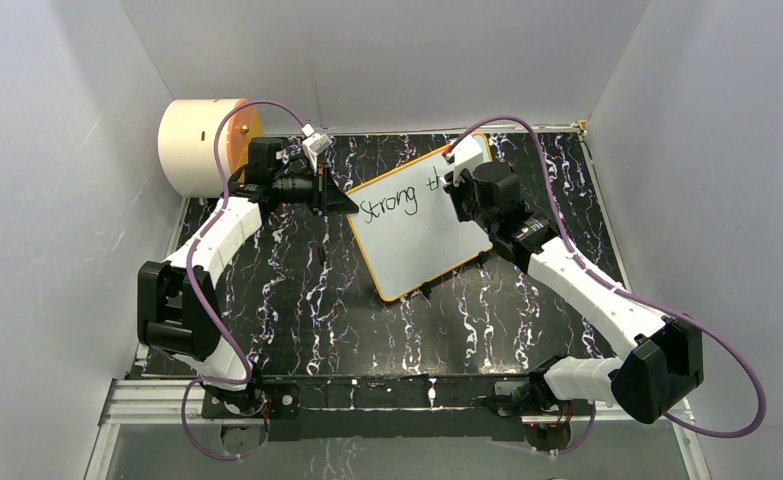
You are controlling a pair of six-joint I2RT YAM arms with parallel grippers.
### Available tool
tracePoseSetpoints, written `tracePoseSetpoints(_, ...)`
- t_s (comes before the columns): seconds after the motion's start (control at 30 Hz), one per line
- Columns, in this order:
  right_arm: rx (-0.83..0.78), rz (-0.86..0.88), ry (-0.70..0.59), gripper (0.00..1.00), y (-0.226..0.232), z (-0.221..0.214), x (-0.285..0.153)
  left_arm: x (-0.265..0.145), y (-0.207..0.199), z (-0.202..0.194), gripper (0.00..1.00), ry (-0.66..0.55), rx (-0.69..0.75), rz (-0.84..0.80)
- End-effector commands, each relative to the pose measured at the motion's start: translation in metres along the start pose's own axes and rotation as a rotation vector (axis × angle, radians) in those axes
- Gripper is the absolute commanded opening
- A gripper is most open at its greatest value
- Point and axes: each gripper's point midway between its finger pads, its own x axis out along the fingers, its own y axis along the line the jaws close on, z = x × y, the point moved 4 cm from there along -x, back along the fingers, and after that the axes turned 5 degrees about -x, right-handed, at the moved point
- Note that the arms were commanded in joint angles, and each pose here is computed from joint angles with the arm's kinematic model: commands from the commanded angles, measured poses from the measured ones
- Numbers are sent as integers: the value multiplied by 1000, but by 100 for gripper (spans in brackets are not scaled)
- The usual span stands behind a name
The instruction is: Write a sentence on the whiteboard
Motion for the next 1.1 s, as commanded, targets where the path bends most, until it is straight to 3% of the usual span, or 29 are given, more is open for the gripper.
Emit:
tracePoseSetpoints(0.0, 19, -69, -89, 0, -17, 26, 1, -2, -8, -5, 0, 15, 7, -28)
tracePoseSetpoints(0.67, 35, -6, 17, 0, -6, -5, -4, -2, -7, -5, 0, 15, 6, -26)
tracePoseSetpoints(1.07, 29, -54, -48, 0, -16, 7, -17, -1, -6, -6, 0, 18, -1, -25)
